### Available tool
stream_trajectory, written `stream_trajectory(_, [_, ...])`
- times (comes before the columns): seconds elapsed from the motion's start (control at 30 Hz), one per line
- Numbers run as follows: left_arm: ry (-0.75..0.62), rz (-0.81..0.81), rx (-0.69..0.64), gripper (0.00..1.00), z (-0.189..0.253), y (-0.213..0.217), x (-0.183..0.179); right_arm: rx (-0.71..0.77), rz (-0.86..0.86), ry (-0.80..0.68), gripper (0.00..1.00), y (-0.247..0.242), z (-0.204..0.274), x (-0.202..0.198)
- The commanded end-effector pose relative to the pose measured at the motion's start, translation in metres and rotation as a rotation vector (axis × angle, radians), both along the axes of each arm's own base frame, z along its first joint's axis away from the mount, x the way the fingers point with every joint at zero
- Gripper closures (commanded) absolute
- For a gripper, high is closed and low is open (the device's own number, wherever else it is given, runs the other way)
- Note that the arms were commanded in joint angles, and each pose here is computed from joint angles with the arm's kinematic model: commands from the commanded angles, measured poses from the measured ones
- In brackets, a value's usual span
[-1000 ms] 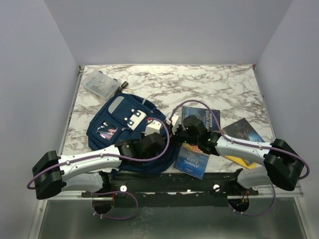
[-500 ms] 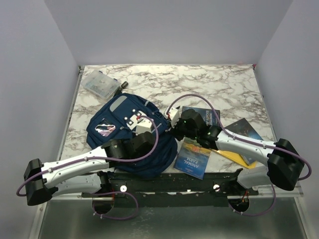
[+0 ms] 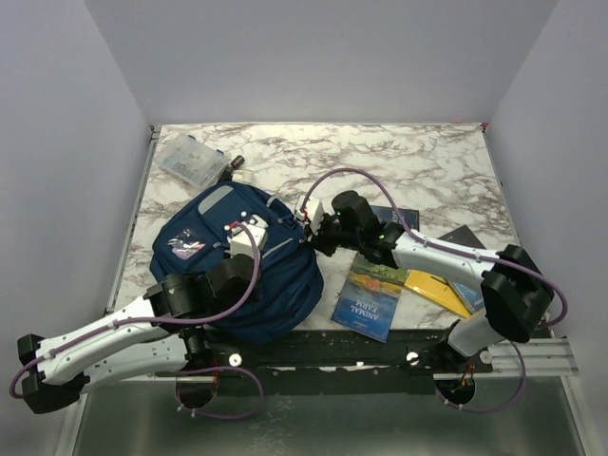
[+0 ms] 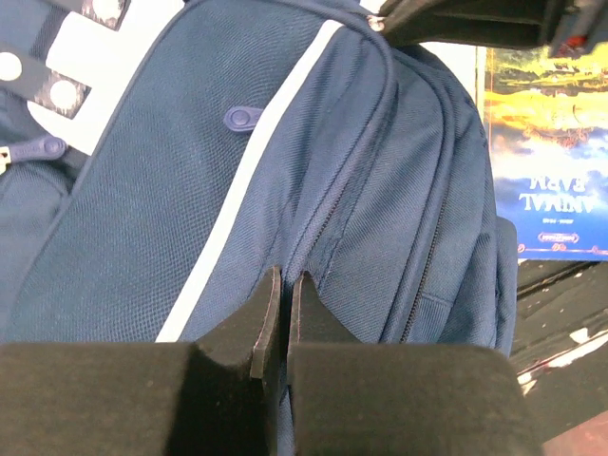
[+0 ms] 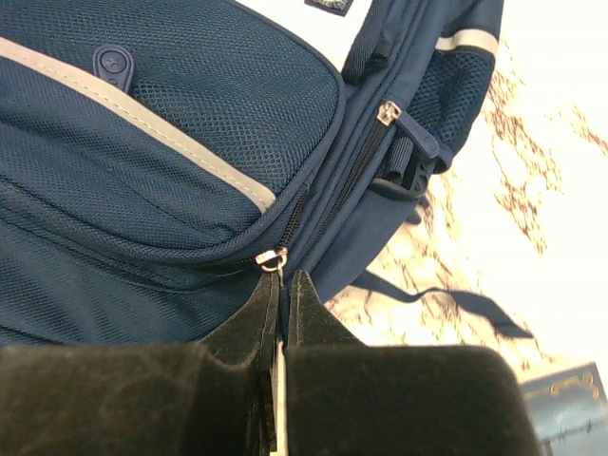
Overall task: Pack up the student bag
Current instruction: Zip the student bag at the center of the board.
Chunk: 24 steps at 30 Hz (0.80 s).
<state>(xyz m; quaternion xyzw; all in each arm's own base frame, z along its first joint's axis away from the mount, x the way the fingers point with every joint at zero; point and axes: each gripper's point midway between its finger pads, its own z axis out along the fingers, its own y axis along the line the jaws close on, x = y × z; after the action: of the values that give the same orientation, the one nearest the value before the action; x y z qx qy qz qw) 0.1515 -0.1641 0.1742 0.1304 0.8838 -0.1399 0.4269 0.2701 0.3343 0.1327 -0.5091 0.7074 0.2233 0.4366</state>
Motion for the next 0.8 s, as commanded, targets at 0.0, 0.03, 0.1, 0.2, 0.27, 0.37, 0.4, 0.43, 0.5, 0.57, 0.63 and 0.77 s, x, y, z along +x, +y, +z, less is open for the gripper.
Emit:
stream_trajectory(0.0, [-0.126,-0.063,0.018,1.00,0.045,0.029,-0.002,-0.266,-0.149,-0.066,1.00,-0.062,-0.044,0.057])
stream_trajectory(0.03, [-0.149,-0.078,0.012,1.00,0.049,0.031,-0.003,-0.270,-0.121,-0.080,1.00,-0.059,-0.045,0.059])
stream_trajectory(0.1, [-0.208,-0.138,-0.010,1.00,0.058,0.032,-0.005,-0.263,-0.079,-0.092,1.00,-0.054,-0.045,0.061])
stream_trajectory(0.2, [-0.289,-0.228,-0.069,1.00,0.074,0.029,-0.012,-0.210,-0.041,-0.080,1.00,-0.041,-0.036,0.058])
stream_trajectory(0.27, [-0.302,-0.267,-0.108,1.00,0.081,0.022,-0.016,-0.115,-0.011,-0.052,1.00,-0.030,-0.021,0.047])
stream_trajectory(0.37, [-0.233,-0.261,-0.127,1.00,0.077,0.007,-0.016,0.037,-0.019,0.002,1.00,-0.018,0.002,0.032])
stream_trajectory(0.4, [-0.194,-0.263,-0.128,1.00,0.069,-0.003,-0.016,0.080,-0.030,0.026,1.00,-0.016,0.008,0.028])
stream_trajectory(0.43, [-0.158,-0.263,-0.118,0.93,0.059,-0.011,-0.015,0.109,-0.034,0.035,1.00,-0.015,0.011,0.024])
stream_trajectory(0.5, [-0.067,-0.250,-0.074,0.79,0.033,-0.026,-0.013,0.137,-0.021,0.052,1.00,-0.015,0.018,0.016])
stream_trajectory(0.57, [0.009,-0.239,-0.033,0.57,0.018,-0.034,-0.013,0.149,-0.037,0.051,1.00,-0.019,0.027,0.013])
stream_trajectory(0.63, [0.035,-0.206,-0.022,0.33,0.009,-0.038,-0.010,0.170,-0.038,0.054,1.00,-0.023,0.033,0.006])
stream_trajectory(0.77, [0.027,-0.241,-0.058,0.22,0.024,-0.059,-0.006,0.202,-0.013,0.068,1.00,-0.025,0.033,-0.008])
